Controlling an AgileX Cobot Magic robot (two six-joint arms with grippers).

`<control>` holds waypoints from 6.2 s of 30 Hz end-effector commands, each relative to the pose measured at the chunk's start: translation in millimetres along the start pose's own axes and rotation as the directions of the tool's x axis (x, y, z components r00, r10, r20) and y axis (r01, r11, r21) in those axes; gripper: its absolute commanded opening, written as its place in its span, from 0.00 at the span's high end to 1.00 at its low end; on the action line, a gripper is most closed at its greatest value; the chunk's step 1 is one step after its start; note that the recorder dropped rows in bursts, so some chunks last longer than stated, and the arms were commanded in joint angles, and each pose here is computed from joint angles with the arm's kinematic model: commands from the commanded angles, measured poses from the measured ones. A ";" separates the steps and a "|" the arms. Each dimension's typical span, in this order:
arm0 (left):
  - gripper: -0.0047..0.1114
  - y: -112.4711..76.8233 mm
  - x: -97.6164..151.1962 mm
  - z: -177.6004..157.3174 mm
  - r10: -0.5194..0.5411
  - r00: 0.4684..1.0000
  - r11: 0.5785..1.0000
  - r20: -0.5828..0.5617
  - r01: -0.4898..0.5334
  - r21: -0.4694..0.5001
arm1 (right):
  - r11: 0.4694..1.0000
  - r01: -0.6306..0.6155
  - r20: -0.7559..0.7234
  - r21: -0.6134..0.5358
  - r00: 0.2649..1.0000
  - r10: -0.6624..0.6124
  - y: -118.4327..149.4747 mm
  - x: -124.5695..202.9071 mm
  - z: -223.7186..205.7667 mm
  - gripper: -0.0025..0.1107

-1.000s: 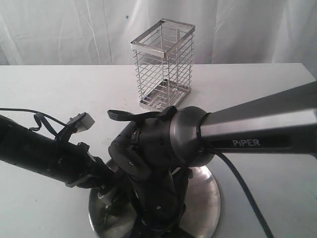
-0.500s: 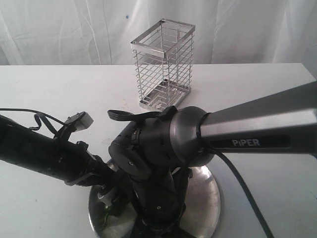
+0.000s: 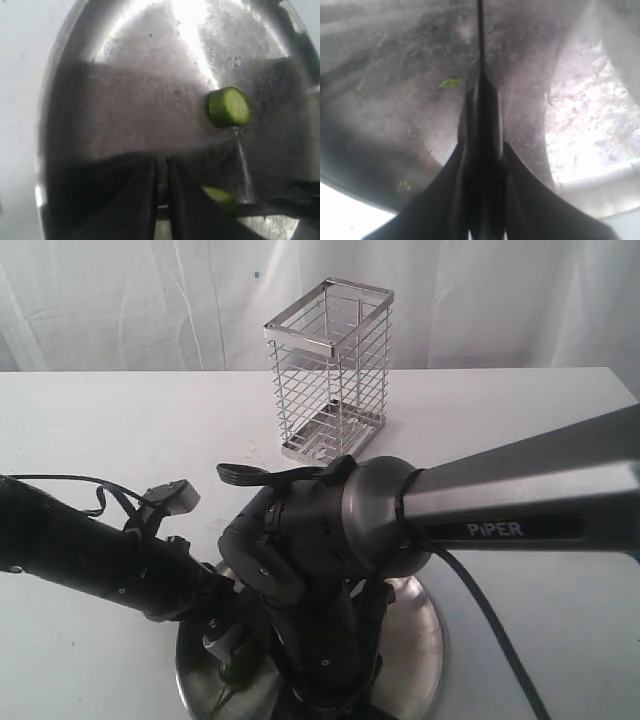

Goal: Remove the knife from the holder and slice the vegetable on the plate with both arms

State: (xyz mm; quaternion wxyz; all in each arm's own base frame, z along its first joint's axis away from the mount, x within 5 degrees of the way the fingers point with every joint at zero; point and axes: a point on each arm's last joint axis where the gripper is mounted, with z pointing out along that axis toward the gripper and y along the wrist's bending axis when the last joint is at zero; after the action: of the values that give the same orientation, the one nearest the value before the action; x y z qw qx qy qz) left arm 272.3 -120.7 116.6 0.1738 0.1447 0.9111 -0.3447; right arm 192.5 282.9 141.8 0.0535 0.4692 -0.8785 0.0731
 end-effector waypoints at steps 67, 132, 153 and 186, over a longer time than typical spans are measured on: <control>0.82 -17.4 9.2 -10.4 0.085 0.989 0.994 -0.123 -0.076 0.072 | 0.989 0.135 -0.030 0.054 0.991 -0.134 -7.2 -2.8 8.9 0.71; 0.82 -17.2 9.7 -10.4 0.093 0.987 0.994 -0.128 -0.084 0.071 | 0.973 0.222 0.267 -0.057 0.943 -0.199 -42.7 46.4 -30.3 0.59; 0.82 -16.9 9.5 -10.4 0.093 0.988 0.994 -0.127 -0.085 0.067 | 0.970 0.228 0.248 -0.087 0.948 -0.200 -44.3 53.0 -16.2 0.59; 0.82 -19.8 6.6 -14.6 0.105 0.989 0.993 -0.109 -0.098 0.067 | 0.972 0.221 0.238 -0.086 0.952 -0.195 -44.3 47.5 -2.8 0.93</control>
State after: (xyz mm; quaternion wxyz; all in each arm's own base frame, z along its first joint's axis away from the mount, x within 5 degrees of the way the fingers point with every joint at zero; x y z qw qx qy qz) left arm 259.5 -122.0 129.4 0.1347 0.2061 0.9054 -0.3458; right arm 202.3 221.6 156.7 -0.0120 0.5608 -0.8270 -0.0391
